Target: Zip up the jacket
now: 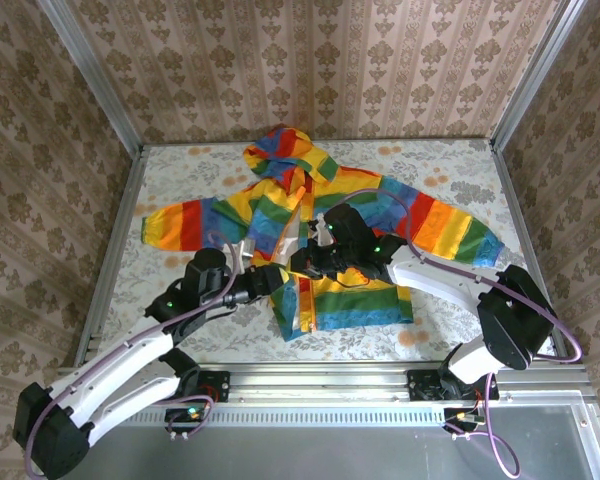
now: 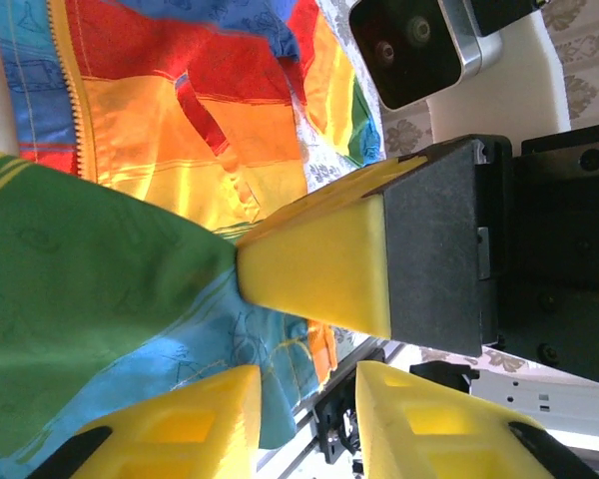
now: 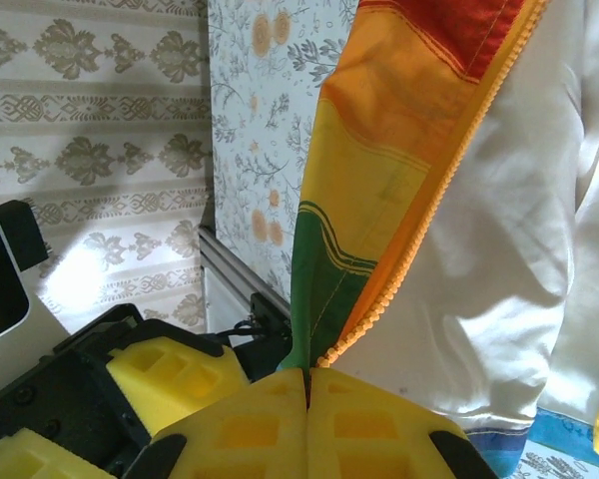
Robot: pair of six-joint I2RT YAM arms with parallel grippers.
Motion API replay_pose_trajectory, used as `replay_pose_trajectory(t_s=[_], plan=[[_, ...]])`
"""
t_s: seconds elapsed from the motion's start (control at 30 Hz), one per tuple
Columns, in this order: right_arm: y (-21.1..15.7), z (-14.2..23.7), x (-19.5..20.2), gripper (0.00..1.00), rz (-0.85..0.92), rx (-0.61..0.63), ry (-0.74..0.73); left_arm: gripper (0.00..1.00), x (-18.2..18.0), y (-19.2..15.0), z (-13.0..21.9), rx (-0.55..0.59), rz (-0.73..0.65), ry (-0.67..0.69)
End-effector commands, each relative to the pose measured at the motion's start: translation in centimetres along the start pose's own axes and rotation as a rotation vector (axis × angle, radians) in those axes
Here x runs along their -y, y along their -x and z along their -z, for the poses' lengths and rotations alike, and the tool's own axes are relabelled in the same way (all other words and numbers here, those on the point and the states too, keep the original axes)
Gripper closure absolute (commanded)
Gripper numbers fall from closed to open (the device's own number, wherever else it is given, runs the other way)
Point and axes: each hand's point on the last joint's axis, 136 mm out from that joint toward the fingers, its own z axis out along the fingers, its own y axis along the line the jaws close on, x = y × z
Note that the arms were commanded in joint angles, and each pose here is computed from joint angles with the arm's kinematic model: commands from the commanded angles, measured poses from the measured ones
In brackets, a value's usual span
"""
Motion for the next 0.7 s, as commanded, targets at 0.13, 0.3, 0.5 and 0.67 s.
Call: replay_pose_trajectory(t_s=[0.13, 0.3, 0.5, 0.67], plan=[[0.01, -0.06, -1.32, 1.0, -0.025, -0.025, 0.058, 0.69, 0.4, 0.04, -0.26, 0.015, 0.014, -0.051], [0.09, -0.27, -1.26, 1.0, -0.044, -0.024, 0.072, 0.68, 0.12, -0.24, -0.3, 0.011, 0.03, -0.056], [0.08, -0.57, -1.1, 1.0, -0.061, -0.024, 0.083, 0.72, 0.27, -0.39, -0.22, 0.014, 0.043, -0.083], [0.1, -0.69, -0.8, 1.0, -0.063, -0.024, 0.074, 0.83, 0.08, -0.5, -0.06, 0.016, 0.044, -0.081]])
